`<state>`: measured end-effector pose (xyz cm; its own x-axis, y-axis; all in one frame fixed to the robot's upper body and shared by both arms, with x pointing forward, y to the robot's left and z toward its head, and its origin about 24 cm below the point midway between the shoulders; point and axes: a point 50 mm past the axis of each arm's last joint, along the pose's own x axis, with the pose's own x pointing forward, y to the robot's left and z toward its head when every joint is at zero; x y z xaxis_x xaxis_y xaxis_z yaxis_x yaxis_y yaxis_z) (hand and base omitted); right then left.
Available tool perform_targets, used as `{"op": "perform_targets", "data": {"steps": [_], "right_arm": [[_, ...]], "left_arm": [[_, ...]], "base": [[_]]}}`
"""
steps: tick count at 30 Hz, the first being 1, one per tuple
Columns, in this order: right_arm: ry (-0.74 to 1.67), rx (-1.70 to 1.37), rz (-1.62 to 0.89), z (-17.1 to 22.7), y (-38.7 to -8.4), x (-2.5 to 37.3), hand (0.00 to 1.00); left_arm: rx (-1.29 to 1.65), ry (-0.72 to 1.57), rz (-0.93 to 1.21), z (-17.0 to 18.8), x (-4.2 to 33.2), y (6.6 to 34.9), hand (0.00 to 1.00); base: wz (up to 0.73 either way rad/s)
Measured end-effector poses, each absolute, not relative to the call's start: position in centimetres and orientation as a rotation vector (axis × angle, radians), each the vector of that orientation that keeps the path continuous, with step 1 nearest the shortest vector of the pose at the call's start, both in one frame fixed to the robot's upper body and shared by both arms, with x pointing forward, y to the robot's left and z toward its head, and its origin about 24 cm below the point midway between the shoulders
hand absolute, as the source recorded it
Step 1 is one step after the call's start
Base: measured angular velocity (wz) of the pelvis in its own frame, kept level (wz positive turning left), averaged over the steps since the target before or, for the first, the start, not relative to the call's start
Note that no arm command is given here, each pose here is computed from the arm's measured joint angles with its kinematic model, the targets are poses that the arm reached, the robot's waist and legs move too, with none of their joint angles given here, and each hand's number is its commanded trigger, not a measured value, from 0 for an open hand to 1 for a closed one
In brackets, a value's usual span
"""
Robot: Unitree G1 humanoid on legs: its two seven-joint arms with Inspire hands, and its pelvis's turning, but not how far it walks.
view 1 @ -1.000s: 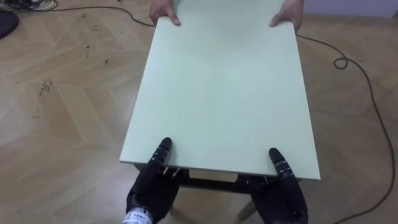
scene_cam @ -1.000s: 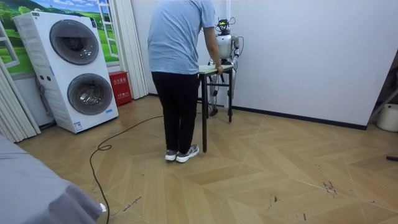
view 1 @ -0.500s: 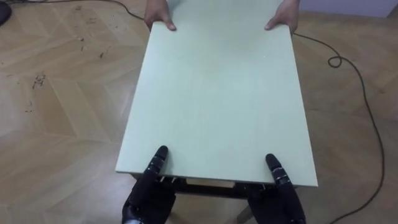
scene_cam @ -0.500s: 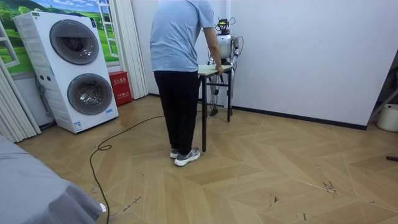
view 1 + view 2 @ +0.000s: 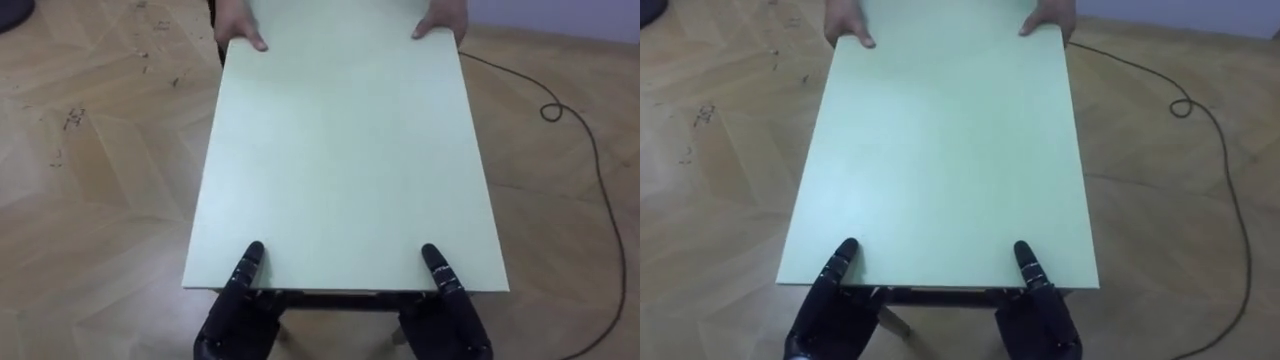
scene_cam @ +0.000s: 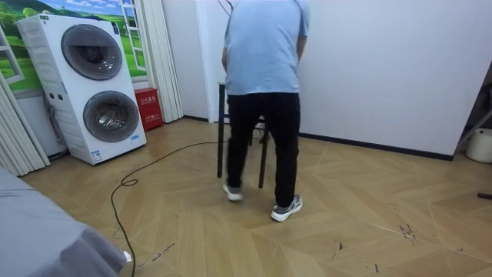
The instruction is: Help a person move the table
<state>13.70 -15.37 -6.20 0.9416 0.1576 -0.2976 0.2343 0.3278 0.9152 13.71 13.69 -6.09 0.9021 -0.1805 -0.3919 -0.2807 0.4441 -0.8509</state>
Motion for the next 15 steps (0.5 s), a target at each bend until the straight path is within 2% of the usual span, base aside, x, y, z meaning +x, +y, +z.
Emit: {"op": "perform_targets", "data": {"steps": [12, 15], "right_arm": [[0.363, 1.234, -0.005, -5.7, -15.1, 14.9, 1.00], [0.363, 1.229, -0.006, -5.7, -15.0, 15.0, 1.00]], "left_arm": [[-1.148, 0.437, 0.069, -5.8, 13.9, 14.2, 1.00], [-1.150, 0.433, 0.069, -5.7, 14.0, 14.2, 1.00]], "base": [[0.26], [0.67]]}}
